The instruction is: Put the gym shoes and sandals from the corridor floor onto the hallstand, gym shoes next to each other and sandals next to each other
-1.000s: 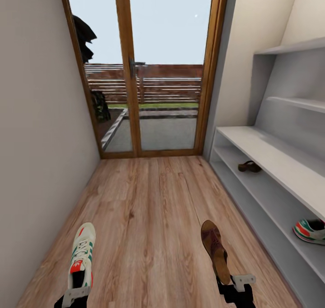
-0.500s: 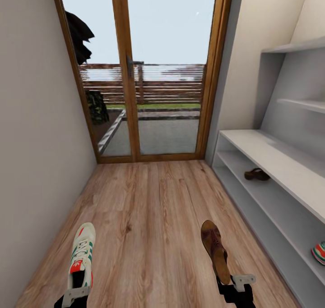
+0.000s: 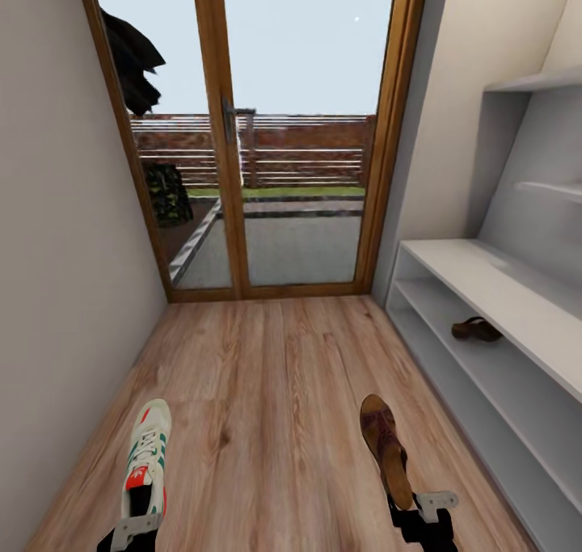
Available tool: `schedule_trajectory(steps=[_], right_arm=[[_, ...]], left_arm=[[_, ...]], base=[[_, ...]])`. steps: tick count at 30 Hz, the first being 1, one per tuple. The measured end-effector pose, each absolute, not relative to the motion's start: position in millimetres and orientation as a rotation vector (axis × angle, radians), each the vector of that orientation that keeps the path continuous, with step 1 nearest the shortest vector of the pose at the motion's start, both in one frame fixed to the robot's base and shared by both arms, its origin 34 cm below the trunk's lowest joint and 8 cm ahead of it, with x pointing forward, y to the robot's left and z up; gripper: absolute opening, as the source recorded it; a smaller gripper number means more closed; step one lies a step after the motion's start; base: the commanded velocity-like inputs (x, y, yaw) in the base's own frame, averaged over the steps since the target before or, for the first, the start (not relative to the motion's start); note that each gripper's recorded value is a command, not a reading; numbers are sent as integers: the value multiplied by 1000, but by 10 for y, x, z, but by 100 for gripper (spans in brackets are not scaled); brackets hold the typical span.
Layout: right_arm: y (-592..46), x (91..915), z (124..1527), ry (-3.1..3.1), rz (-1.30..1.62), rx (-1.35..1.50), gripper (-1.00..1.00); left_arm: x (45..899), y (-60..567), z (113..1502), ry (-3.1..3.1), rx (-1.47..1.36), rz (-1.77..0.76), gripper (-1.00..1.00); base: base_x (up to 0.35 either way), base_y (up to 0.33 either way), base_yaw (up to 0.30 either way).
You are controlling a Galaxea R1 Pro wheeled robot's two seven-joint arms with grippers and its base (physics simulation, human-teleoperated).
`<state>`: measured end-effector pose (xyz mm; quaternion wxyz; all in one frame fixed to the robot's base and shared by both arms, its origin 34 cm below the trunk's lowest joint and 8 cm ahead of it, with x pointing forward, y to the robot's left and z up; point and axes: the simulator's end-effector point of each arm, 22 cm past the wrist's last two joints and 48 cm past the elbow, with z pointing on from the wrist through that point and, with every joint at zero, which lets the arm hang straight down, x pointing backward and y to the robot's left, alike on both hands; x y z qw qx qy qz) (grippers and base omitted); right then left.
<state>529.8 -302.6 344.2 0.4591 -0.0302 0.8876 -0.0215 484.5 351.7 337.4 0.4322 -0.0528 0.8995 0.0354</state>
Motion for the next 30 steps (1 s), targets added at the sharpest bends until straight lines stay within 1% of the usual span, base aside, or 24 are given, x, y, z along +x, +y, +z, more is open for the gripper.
schedule_trajectory(steps=[5,11,17,30], right_arm=[[-3021,5299,3441,2186,-52,-75,-100],[-3020,5299,3440,2186,-51,-74,-100],[-3020,5300,3440,2186,-51,-74,-100],[-3020,5300,3439,2186,-51,-75,-100]], left_arm=[[4845,3516,3373,2242,-132,88,-100],[4845,3514,3372,2243,-130,88,-100],[4845,3514,3370,2243,-131,87,-100],[4845,3513,3369,2243,-131,87,-100]], base=[[322,115,-37],[238,198,-221],[37,85,-263],[3,7,-264]])
